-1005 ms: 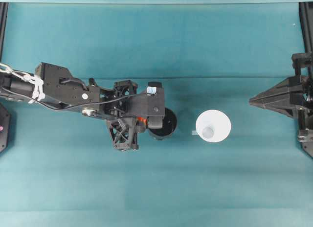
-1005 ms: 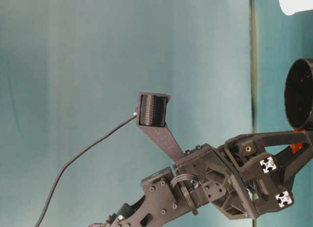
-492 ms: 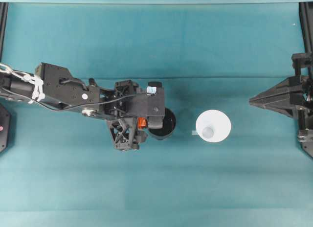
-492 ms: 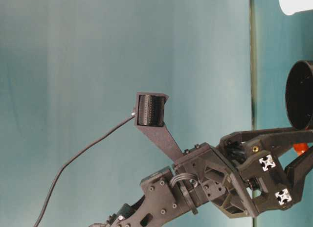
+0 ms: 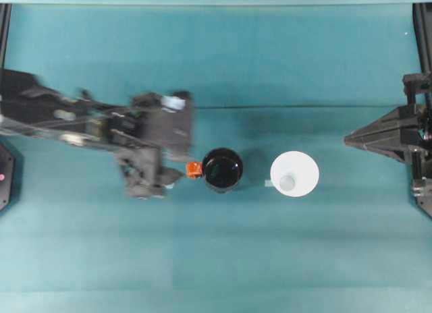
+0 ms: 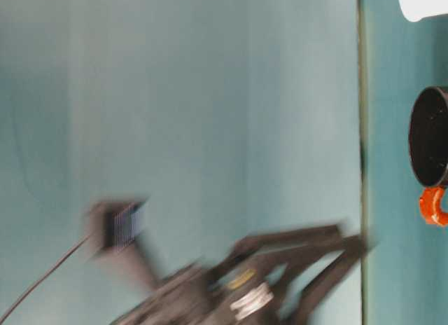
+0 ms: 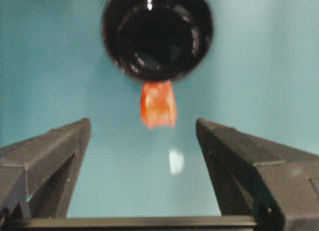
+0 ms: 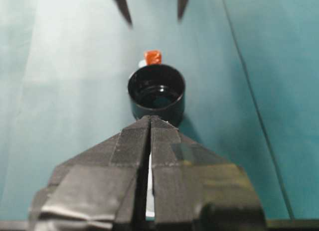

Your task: Put the paper cup into the moved red handle cup holder.

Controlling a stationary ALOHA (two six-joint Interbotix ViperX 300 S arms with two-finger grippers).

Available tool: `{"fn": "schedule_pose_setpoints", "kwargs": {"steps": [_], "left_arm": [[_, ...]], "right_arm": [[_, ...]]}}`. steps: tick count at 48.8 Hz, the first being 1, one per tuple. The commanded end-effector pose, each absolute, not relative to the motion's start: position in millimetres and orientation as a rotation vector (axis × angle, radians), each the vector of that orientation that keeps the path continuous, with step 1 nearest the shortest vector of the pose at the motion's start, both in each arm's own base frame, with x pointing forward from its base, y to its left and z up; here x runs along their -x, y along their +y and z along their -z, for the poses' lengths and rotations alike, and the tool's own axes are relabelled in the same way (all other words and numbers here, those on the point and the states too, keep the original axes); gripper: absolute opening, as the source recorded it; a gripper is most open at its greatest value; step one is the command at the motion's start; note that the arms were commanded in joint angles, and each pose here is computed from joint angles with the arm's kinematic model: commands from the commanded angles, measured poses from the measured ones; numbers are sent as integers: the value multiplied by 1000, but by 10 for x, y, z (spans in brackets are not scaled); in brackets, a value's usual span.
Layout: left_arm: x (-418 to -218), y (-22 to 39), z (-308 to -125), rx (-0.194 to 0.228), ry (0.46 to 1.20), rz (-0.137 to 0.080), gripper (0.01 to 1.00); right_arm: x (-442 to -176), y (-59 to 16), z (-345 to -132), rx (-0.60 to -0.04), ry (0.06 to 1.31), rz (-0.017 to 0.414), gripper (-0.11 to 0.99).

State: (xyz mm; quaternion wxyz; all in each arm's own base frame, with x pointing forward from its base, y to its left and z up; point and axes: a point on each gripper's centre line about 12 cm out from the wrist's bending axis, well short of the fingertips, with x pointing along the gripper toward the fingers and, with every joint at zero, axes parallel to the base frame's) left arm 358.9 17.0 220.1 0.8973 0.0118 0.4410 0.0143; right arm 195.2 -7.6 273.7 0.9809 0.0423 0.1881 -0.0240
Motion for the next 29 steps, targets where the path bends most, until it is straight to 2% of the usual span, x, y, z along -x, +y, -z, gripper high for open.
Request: {"fn": "schedule_pose_setpoints", "kwargs": {"steps": [1,8,17,22,29], "left_arm": [[-3421,148,-2527,-34,828,-26,928],[-3188,104,-2747,-41,749,-18,927],[-2929,38,-2819,-46,709,-1,923],[-2815,3,-2827,-48,695,9,923],[-2724,-9,-2850,-45,676,12,922]], "right_arm": [[-1973,-79,-2798,-94,361,50,-96],[-1976,-80,-2783,-96,368,51,-96],[-1968,-82,-2644,-111,473,57,-96],[-1959,-130,-2545,-190,558,102,-95],[-1985,-244,-2515,-331,610,199,-87]]}}
